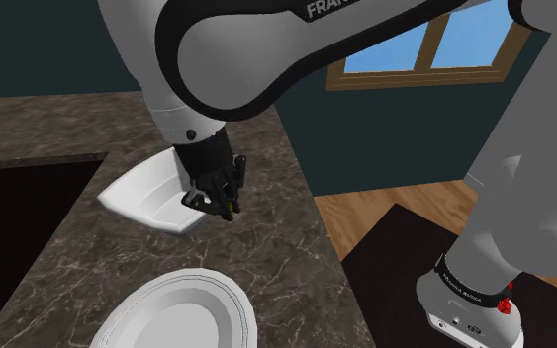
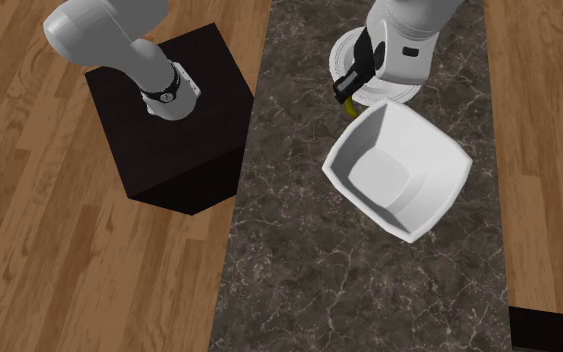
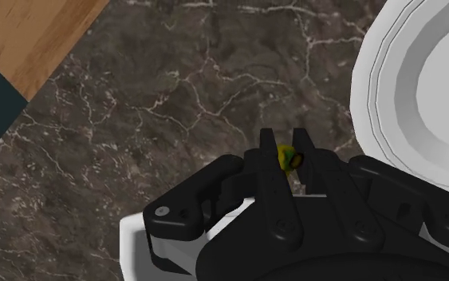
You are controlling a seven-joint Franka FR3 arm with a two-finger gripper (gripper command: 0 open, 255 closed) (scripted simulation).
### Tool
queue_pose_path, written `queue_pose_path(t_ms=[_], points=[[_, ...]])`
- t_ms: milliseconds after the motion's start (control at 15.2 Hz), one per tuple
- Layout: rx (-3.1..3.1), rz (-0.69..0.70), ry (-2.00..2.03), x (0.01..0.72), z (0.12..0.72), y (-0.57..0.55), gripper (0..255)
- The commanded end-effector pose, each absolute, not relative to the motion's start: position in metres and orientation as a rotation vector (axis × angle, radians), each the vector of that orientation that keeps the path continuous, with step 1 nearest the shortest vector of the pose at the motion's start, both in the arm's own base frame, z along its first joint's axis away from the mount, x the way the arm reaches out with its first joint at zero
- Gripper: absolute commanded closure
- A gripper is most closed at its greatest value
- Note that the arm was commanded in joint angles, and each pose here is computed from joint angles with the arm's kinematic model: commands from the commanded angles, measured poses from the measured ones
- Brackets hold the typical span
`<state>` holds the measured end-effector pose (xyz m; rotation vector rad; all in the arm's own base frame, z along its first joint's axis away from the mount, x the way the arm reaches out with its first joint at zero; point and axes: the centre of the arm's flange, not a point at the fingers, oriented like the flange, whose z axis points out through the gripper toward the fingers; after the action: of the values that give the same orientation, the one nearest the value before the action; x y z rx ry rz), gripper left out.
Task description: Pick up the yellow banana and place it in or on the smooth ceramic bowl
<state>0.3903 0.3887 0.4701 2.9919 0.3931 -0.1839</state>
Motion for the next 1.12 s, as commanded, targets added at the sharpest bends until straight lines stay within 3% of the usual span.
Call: queue_pose_path(t_ms=[0,726,1056], points=[[2.992,-0.183,0.392,0.391,0.481,0.388,255],[2.992,-0.183,0.392,0.391,0.537,0.388,255],[2.992,-0.183,0.392,0.457,0.538,0.398,255]])
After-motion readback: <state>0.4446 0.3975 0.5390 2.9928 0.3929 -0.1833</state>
